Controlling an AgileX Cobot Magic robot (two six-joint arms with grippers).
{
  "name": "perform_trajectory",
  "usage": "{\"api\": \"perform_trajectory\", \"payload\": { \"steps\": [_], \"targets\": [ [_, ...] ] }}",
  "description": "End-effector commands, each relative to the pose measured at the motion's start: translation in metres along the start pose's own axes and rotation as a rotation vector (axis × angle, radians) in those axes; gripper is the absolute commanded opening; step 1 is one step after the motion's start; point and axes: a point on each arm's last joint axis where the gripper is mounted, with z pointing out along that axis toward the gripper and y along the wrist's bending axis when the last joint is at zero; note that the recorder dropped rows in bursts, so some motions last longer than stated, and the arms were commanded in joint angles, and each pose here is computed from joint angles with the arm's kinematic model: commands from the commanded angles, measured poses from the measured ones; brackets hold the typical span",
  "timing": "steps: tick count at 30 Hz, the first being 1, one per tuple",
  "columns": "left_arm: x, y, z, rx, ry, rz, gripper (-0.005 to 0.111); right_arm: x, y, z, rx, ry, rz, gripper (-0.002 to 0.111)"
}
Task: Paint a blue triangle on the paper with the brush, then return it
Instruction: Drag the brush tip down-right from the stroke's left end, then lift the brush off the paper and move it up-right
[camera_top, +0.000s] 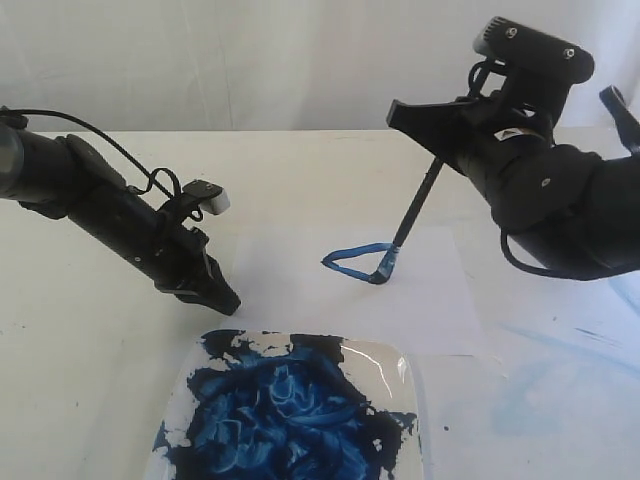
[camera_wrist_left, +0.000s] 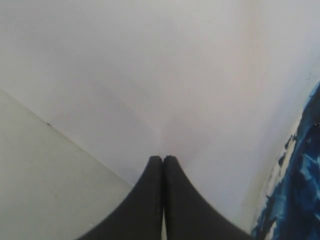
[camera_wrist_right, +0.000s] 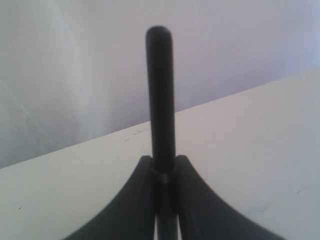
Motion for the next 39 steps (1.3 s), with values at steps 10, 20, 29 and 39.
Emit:
{"api": "perform_trajectory", "payload": {
  "steps": [10, 20, 29, 39],
  "targets": [
    [0.001, -0.005, 0.001, 0.031, 0.006, -0.008, 0.0, -0.011, -0.009, -0.009, 0.089, -0.011, -0.023, 0.0],
    [0.001, -0.005, 0.001, 0.033, 0.007, -0.008, 0.0, -0.028, -0.01, -0.019, 0.091, -0.08, -0.048, 0.0],
    [0.001, -0.005, 0.001, 0.033, 0.007, -0.008, 0.0, -0.042, -0.003, -0.033, -0.005, -0.064, -0.185, 0.0],
    [0.001, -0.006, 0.001, 0.043, 0.01, -0.008, 0.0, -0.072, -0.01, -0.017, -0.236, -0.003, -0.485, 0.0]
  ]
}}
